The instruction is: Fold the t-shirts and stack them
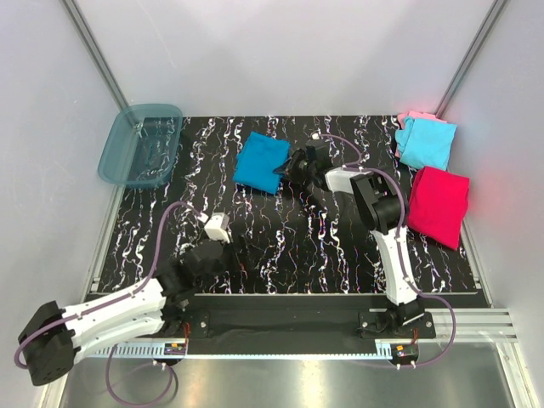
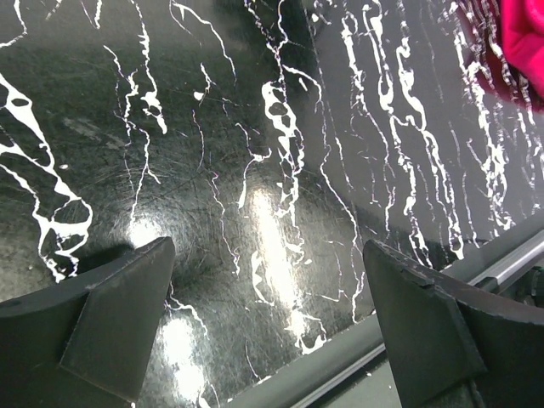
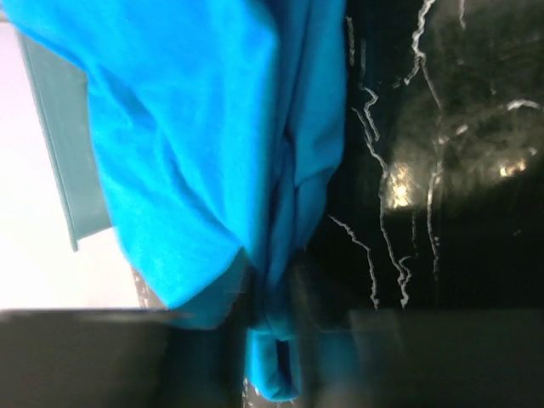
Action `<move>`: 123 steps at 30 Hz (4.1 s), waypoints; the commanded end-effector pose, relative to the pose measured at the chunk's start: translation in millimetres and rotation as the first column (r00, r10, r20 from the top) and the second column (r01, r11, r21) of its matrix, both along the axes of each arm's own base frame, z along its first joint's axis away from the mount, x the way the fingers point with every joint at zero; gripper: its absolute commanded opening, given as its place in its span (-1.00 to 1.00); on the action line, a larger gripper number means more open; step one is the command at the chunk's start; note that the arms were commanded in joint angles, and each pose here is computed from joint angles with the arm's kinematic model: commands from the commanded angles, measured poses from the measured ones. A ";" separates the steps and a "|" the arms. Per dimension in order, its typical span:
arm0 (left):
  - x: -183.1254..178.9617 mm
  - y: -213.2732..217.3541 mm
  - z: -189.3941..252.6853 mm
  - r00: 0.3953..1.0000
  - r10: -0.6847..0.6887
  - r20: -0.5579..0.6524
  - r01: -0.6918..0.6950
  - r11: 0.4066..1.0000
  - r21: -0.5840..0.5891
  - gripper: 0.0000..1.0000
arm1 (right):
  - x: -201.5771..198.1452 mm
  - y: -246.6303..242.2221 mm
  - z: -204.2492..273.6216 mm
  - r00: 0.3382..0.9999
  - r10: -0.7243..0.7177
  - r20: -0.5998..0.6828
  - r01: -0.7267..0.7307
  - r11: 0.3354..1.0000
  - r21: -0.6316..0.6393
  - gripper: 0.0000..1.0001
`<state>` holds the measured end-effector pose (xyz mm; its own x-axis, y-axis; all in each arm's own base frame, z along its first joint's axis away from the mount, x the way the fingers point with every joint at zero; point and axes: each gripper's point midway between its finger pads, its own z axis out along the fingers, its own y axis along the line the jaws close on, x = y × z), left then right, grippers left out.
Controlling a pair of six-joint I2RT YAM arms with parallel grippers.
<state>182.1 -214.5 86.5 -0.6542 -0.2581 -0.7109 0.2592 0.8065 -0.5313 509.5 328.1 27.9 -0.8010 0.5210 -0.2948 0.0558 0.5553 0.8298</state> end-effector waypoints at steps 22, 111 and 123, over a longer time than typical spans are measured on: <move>-10.0 8.6 29.7 0.998 0.003 0.061 0.000 0.999 -0.045 0.97 | -22.0 -137.7 154.1 0.953 -0.194 0.232 0.268 0.896 -0.354 -1.00; -34.8 11.1 2.8 0.996 -0.076 -0.038 0.075 0.997 -0.014 0.97 | 156.2 -553.4 289.6 0.550 -0.613 0.566 0.776 0.627 -0.075 -1.00; -28.1 0.9 14.5 0.997 -0.072 -0.037 0.072 0.997 -0.025 0.97 | 153.8 -567.0 210.7 0.639 -0.662 0.393 0.749 0.652 -0.119 -1.00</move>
